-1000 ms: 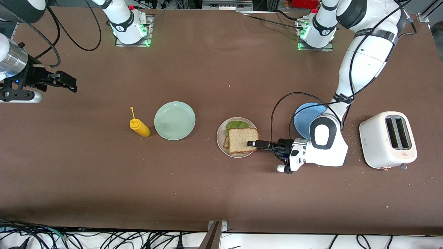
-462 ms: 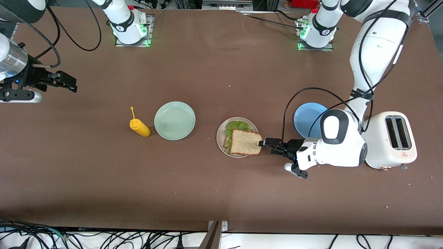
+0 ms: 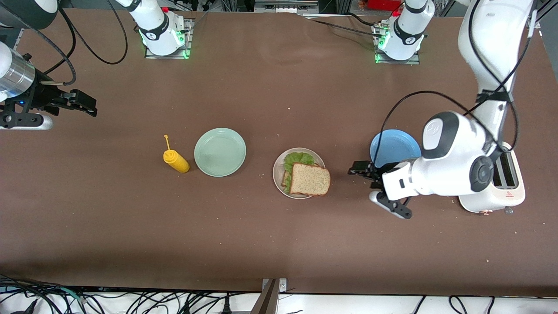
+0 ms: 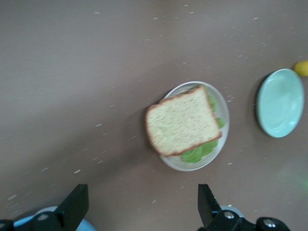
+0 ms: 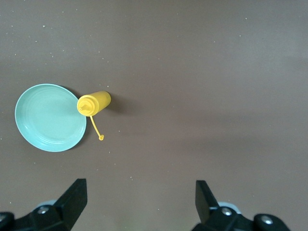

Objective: Make sandwich in beige plate with both arms

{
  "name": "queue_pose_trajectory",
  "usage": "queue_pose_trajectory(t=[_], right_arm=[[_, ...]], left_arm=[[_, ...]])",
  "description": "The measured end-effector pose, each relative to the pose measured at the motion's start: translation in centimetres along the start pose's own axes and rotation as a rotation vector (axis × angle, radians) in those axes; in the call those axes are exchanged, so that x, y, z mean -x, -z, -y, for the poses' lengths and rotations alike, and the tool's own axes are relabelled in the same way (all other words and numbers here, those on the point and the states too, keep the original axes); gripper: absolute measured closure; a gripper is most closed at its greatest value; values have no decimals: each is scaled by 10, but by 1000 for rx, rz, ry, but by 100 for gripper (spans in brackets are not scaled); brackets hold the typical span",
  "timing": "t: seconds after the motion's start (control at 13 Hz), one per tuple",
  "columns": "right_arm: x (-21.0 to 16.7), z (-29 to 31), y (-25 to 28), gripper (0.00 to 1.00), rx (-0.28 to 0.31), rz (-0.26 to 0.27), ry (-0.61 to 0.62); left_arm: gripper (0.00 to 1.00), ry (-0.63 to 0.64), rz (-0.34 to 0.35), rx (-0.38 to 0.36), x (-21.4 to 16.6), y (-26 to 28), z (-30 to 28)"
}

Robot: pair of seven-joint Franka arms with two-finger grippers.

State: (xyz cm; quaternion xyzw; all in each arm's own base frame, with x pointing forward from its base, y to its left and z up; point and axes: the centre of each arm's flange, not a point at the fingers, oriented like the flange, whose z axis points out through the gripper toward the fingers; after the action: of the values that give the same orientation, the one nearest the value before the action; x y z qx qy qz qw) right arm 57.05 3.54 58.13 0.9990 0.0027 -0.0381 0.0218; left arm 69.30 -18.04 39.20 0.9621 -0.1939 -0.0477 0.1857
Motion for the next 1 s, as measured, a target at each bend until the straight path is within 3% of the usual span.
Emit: queue_pose_trajectory(t=[0.38, 0.62, 1.0], right_arm=[[0, 0, 0, 0, 0, -1, 0], [0, 0, 0, 0, 0, -1, 0], [0, 0, 0, 0, -1, -2, 0]], left_arm=[[0, 41, 24, -225, 41, 95, 15], [0, 101, 68, -288, 63, 124, 0], [0, 147, -17, -423, 91, 190, -21]])
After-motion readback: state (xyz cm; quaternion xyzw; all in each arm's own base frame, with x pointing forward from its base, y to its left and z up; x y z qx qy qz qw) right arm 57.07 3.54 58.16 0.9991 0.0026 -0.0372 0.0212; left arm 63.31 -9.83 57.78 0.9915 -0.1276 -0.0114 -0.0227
